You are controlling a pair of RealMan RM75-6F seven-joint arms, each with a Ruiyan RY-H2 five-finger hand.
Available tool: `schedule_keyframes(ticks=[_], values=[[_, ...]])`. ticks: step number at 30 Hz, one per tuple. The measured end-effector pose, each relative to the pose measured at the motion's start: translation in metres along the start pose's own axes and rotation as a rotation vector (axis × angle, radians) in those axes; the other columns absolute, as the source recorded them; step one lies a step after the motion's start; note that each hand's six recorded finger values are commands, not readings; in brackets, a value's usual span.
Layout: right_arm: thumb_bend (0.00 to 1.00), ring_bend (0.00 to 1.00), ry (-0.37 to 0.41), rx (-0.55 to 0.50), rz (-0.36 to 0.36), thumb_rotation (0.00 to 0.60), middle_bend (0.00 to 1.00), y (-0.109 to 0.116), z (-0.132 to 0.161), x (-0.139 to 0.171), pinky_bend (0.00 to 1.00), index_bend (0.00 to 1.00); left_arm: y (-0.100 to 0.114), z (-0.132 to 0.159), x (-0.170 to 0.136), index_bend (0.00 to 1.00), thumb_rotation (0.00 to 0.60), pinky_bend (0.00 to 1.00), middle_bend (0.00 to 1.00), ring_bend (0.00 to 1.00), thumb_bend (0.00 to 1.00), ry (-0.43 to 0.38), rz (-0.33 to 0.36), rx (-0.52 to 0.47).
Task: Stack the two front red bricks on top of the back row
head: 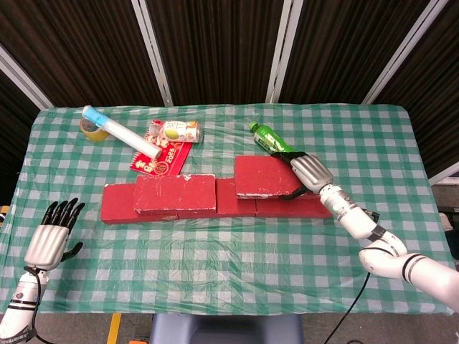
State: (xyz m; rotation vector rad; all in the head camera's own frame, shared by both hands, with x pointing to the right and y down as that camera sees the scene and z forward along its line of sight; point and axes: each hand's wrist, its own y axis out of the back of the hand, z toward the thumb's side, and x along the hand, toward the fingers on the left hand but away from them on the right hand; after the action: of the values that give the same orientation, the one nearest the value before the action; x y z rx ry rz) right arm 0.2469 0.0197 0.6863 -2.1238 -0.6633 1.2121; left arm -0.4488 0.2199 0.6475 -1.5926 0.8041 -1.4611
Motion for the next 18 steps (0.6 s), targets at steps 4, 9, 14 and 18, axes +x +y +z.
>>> schedule_keyframes(ticks=[4,9,14,18], values=[[0.20,0.31,0.017,0.000,0.063,0.600,0.37,-0.019,-0.004,-0.003,0.45,0.45,-0.001,-0.001,0.001,0.00,0.600,0.03,0.00,0.00,0.26,0.001,-0.005,-0.002],[0.20,0.31,0.056,-0.001,0.078,0.600,0.37,-0.032,0.005,-0.007,0.45,0.44,-0.002,-0.001,0.002,0.00,0.600,0.03,0.00,0.00,0.26,-0.001,-0.011,-0.005],[0.20,0.31,0.053,-0.020,0.067,0.600,0.37,-0.034,0.009,-0.010,0.45,0.43,-0.002,-0.001,0.001,0.00,0.600,0.03,0.00,0.00,0.26,-0.003,-0.010,-0.007],[0.20,0.31,0.047,-0.027,0.062,0.600,0.37,-0.034,0.013,-0.014,0.45,0.43,-0.001,-0.001,0.001,0.00,0.600,0.03,0.00,0.00,0.26,-0.004,-0.009,-0.010]])
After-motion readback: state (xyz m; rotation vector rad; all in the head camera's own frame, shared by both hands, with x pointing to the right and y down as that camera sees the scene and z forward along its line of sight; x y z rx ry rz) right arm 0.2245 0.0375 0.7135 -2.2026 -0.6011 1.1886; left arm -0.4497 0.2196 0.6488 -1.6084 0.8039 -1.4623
